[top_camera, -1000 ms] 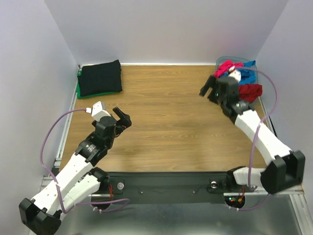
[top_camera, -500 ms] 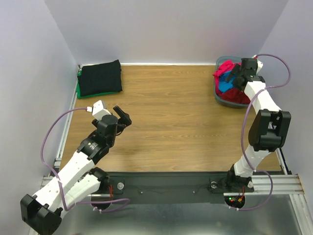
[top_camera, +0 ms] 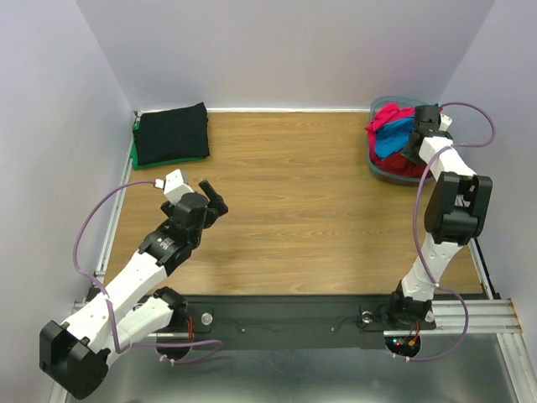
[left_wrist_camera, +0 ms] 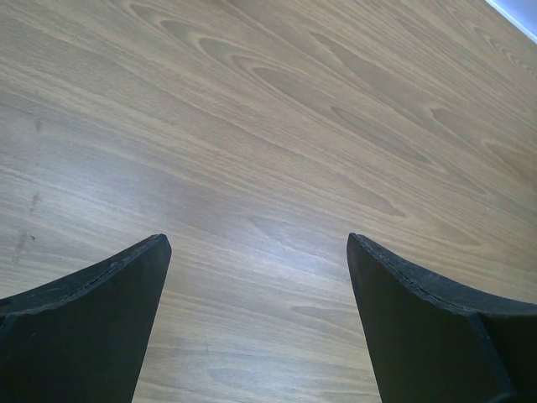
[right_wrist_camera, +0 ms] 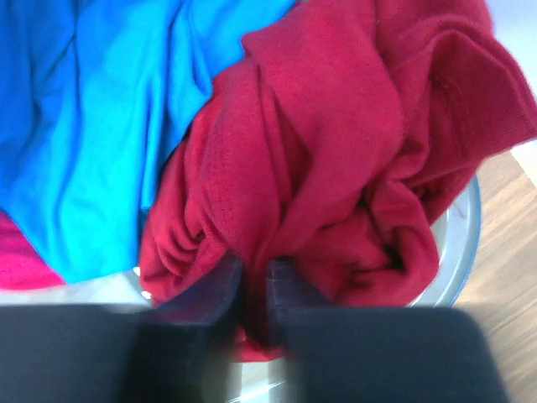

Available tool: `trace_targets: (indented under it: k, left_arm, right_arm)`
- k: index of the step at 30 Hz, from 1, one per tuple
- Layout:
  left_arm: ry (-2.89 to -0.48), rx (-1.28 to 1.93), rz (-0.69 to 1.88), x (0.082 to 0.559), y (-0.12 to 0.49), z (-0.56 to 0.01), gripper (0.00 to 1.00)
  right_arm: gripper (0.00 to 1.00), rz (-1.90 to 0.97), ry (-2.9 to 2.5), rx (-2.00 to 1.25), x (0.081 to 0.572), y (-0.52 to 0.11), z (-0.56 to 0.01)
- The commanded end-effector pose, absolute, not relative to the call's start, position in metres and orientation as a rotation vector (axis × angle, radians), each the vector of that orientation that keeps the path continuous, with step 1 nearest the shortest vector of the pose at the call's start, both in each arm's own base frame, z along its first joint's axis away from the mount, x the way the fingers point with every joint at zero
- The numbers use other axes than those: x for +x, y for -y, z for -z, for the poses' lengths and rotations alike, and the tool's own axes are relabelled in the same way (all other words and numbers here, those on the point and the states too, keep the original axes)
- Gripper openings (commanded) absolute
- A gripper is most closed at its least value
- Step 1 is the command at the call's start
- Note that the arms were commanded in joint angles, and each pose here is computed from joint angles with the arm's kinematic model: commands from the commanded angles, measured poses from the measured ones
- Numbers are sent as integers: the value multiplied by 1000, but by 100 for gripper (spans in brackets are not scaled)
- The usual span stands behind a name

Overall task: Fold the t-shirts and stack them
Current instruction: Grab the tshirt from the pile, then move the tshirt to the center of the board

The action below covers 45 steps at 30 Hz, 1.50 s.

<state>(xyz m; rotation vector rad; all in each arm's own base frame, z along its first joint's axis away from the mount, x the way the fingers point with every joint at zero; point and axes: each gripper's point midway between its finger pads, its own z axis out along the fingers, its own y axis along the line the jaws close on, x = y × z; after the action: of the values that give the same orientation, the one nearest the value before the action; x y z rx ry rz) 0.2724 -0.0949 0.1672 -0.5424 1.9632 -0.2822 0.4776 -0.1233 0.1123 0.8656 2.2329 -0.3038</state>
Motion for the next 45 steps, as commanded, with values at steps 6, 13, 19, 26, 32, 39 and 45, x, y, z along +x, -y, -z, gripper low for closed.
trace_targets:
  k: [6, 13, 19, 26, 32, 39, 45]
  left_arm:
    - [-1863, -567, 300, 277, 87, -204, 99]
    - [-1852, -550, 341, 275, 91, -208, 98]
    - [-1856, -544, 351, 274, 93, -207, 98]
    - [-1865, -535, 389, 275, 100, -206, 98]
    - [-1880, -548, 386, 273, 99, -204, 99]
    - [-1893, -591, 390, 269, 97, -202, 99]
    - [-1906, -648, 416, 264, 97, -203, 98]
  right_arm:
    - [0, 352, -2048, 861, 488, 141, -187]
    - [0, 262, -1759, 785, 449, 133, -344]
    - [0, 195, -1507, 745, 410, 127, -461]
    - [1, -189, -1429, 334, 393, 42, -558]
    - [0, -691, -1600, -17, 392, -67, -525]
    - [0, -882, -1671, -400, 373, -229, -498]
    - [0, -923, -1659, -343, 371, -240, -510]
